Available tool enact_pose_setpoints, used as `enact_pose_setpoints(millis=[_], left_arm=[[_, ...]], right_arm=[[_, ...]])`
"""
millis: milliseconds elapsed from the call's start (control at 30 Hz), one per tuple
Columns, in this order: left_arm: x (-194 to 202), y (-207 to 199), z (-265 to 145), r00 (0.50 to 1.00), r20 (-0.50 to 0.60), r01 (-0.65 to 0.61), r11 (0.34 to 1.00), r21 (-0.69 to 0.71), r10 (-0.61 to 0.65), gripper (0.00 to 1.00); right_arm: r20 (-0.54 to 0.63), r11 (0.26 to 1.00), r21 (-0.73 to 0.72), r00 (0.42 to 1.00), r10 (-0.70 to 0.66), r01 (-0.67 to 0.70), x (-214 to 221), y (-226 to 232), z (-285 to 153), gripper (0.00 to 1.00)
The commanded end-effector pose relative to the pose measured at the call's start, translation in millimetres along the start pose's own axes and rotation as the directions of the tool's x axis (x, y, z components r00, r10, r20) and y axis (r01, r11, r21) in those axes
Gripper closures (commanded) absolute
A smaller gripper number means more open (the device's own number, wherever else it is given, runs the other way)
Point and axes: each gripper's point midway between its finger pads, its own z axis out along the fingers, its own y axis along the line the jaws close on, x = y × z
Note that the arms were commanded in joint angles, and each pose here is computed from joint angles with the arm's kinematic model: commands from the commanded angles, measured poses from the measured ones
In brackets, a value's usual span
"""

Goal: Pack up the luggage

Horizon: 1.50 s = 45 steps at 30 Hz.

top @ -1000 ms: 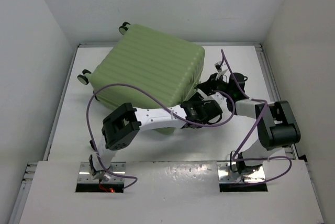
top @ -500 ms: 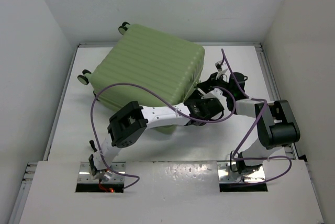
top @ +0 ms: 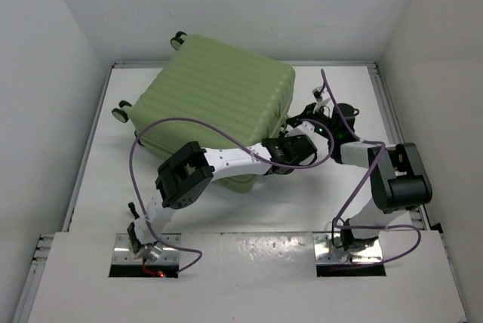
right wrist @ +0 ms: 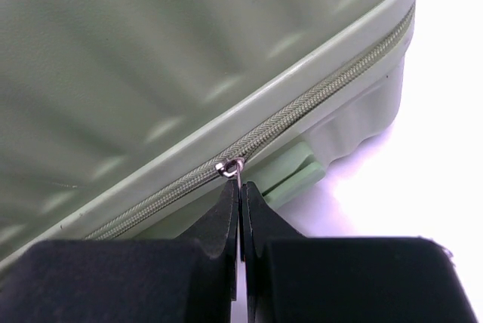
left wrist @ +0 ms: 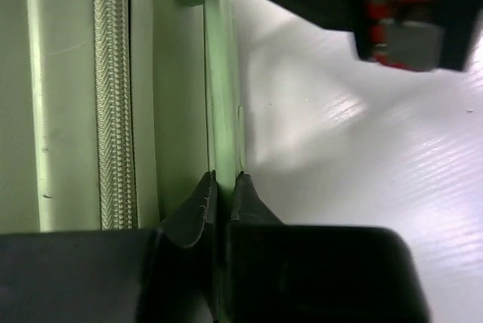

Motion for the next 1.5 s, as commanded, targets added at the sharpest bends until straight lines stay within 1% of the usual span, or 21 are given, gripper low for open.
enact_pose_setpoints(millis=[0,33,133,267,333,467,500,567,600,700,733,800,833,867,900,1000,1167,1333,1367,1400,1467], left_arm=[[64.0,10.5,12.5,0.974,-0.178,-0.127,0.989,0.071,0.138,1.0],[55.3,10.3,-1.4,0.978,-0.147,-0.136,0.986,0.097,0.149,1.0],[81.7,8.0,-24.9,0.948,-0.135,-0.264,0.948,0.179,0.289,1.0],[134.6,30.4,-58.0,0.895,-0.099,-0.391,0.871,0.297,0.435,1.0],[130.6,41.3,-79.7,0.899,-0.023,-0.407,0.854,0.324,0.437,1.0],[159.2,57.7,-101.9,0.842,0.055,-0.509,0.755,0.413,0.537,1.0],[179.3,66.6,-103.5,0.795,0.066,-0.568,0.703,0.427,0.603,1.0],[176.2,79.9,-114.9,0.787,0.152,-0.597,0.677,0.43,0.597,1.0],[193.4,89.4,-114.1,0.727,0.186,-0.665,0.611,0.43,0.661,1.0],[188.9,109.7,-125.2,0.657,0.333,-0.752,0.56,0.347,0.676,1.0],[208.4,117.9,-120.3,0.569,0.362,-0.82,0.478,0.315,0.738,1.0],[215.8,130.4,-117.6,0.501,0.399,-0.865,0.437,0.246,0.768,1.0],[206.2,136.4,-120.6,0.482,0.441,-0.874,0.453,0.177,0.758,1.0],[219.9,140.4,-114.9,0.436,0.445,-0.898,0.408,0.163,0.782,1.0],[220.9,142.3,-114.2,0.425,0.455,-0.903,0.401,0.153,0.783,1.0],[226.6,144.6,-112.8,0.442,0.456,-0.896,0.398,0.195,0.772,1.0],[220.5,146.3,-98.9,0.599,0.336,-0.798,0.506,0.327,0.727,1.0],[205.9,147.1,-89.8,0.665,0.298,-0.743,0.566,0.356,0.685,1.0],[202.0,149.0,-89.1,0.674,0.3,-0.735,0.577,0.355,0.675,1.0],[202.0,143.8,-90.8,0.676,0.32,-0.734,0.567,0.373,0.664,1.0],[201.5,144.7,-90.0,0.663,0.329,-0.746,0.554,0.371,0.672,1.0]], right_arm=[[0.074,0.991,0.092,0.992,-0.102,0.095,-25.1,-24.8,-6.6,1.0],[0.071,0.991,0.091,0.992,-0.107,0.1,-22.7,-25.2,-9.5,1.0],[0.064,0.99,0.06,0.99,-0.128,0.124,-18.0,-20.7,-18.1,1.0],[0.05,0.988,-0.014,0.987,-0.151,0.152,-9.3,-7.3,-30.0,1.0],[0.042,0.983,-0.071,0.986,-0.164,0.167,-5.0,4.5,-33.9,1.0],[0.021,0.985,-0.099,0.99,-0.141,0.143,5.2,5.0,-47.2,1.0],[0.029,0.98,-0.122,0.988,-0.152,0.155,2.6,10.5,-49.9,1.0],[0.009,0.971,-0.187,0.989,-0.148,0.146,13.6,23.3,-55.9,1.0],[0.019,0.963,-0.21,0.985,-0.171,0.171,11.4,29.6,-58.7,1.0],[0.014,0.942,-0.271,0.98,-0.2,0.196,19.0,43.6,-66.0,1.0],[0.015,0.937,-0.282,0.978,-0.209,0.205,19.5,47.3,-68.2,1.0],[0.025,0.918,-0.33,0.974,-0.223,0.219,19.9,56.4,-71.8,1.0],[0.021,0.917,-0.336,0.975,-0.221,0.215,21.2,57.5,-73.0,1.0],[0.035,0.905,-0.352,0.97,-0.241,0.238,17.8,61.2,-74.0,1.0],[0.02,0.905,-0.358,0.971,-0.239,0.23,21.5,61.4,-74.3,1.0],[0.015,0.906,-0.341,0.965,-0.262,0.251,19.6,53.1,-66.5,1.0],[0.017,0.948,-0.255,0.981,-0.192,0.19,5.1,16.9,-28.2,1.0],[0.069,0.92,-0.316,0.973,-0.222,0.232,-18.6,15.9,-12.7,0.98],[0.077,0.89,-0.381,0.968,-0.239,0.25,-17.3,25.9,-17.3,0.9],[0.076,0.865,-0.438,0.969,-0.236,0.246,-16.5,31.8,-25.6,0.73],[0.062,0.825,-0.524,0.976,-0.21,0.211,-14.0,44.7,-37.0,0.63]])
